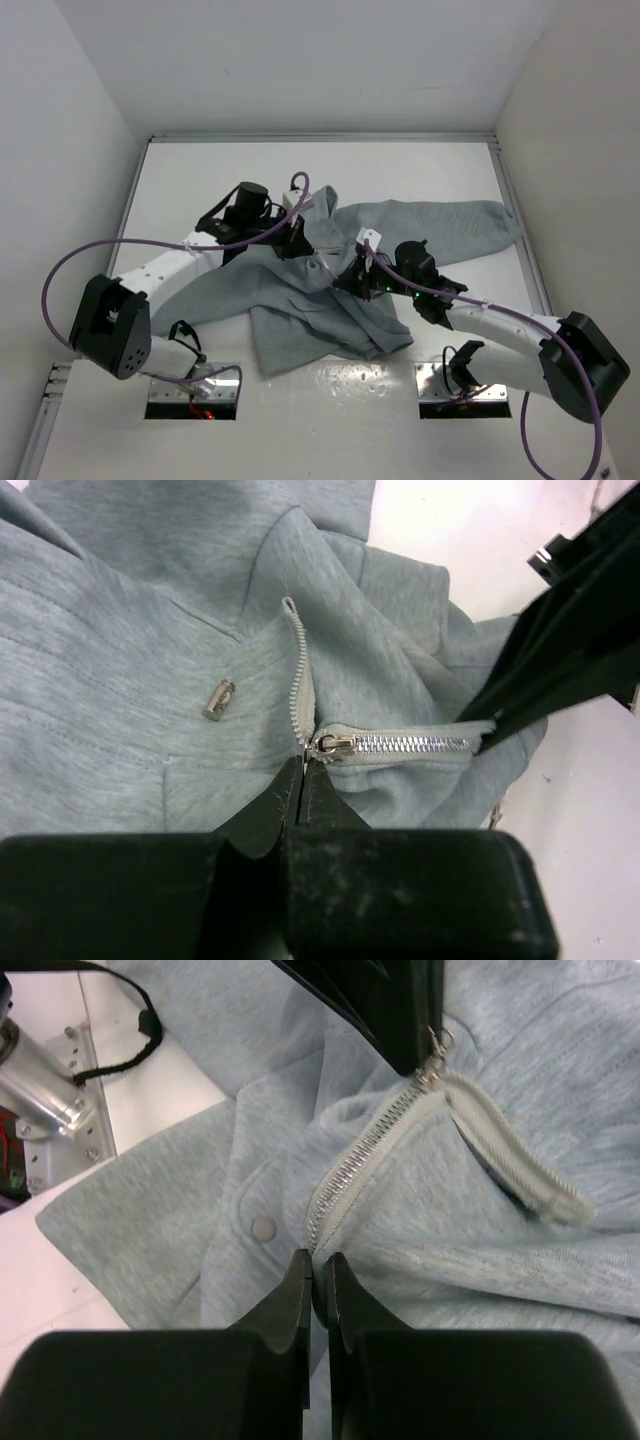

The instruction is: Zip up the jacket

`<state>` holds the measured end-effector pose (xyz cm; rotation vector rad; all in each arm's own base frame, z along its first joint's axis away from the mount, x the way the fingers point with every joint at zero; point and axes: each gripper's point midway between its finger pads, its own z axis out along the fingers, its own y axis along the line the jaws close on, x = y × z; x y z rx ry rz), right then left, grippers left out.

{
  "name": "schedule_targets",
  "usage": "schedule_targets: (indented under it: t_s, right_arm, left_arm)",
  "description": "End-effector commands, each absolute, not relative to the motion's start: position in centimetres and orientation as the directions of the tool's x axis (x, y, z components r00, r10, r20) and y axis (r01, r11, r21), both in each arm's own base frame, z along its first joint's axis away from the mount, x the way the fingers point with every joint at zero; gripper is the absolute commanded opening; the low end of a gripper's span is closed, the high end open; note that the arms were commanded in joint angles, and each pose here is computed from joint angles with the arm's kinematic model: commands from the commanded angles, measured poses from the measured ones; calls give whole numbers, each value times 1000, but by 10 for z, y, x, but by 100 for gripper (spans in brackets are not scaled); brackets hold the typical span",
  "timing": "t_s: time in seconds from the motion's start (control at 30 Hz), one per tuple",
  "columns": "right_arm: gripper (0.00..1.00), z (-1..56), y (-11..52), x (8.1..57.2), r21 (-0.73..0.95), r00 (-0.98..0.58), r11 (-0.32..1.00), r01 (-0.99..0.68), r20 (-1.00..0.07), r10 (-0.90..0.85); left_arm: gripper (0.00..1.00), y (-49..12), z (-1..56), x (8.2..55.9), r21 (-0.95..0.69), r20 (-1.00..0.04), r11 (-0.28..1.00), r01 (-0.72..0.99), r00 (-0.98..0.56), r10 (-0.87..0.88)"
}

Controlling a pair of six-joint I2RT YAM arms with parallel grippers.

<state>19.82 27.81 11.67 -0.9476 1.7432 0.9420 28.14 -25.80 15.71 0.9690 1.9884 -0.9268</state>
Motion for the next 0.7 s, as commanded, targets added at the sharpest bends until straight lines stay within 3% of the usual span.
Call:
schedule_targets:
  t_s: [0.0,0.07,0.1,0.17,0.2,0.33,0.4,0.5,0.67]
  right_arm:
    - [0,100,277,162,259,-341,305,-916,-905,-254]
    - [3,97,276,164,260,-348,319,-911,-900,-263]
    - [23,97,277,166,272,-363,326,-905,-895,-259]
    - [46,96,274,174,264,-371,371,-890,-893,-254]
    - [52,94,270,186,255,-382,428,-867,-892,-241]
    - [41,105,242,238,286,-453,618,-732,-882,-129]
    - [41,111,239,246,365,-520,625,-690,-851,-77]
    - [53,119,243,252,462,-587,586,-665,-809,-28]
    - [59,130,250,275,448,-554,581,-679,-832,-6]
  left_arm:
    - [0,-244,190,308,-119,-913,536,836,-305,272]
    - [0,-247,192,301,-111,-917,516,849,-288,276]
    - [0,-245,193,299,-97,-920,512,853,-273,281]
    - [0,-247,189,288,-96,-914,484,870,-270,304]
    - [0,-244,185,284,-96,-909,481,871,-273,314]
    - [0,-229,166,263,-72,-887,469,880,-272,374]
    - [0,-222,155,252,-43,-868,455,890,-258,423]
    - [0,-209,136,238,-7,-841,450,893,-249,481]
    - [0,-201,105,206,47,-796,366,929,-186,576]
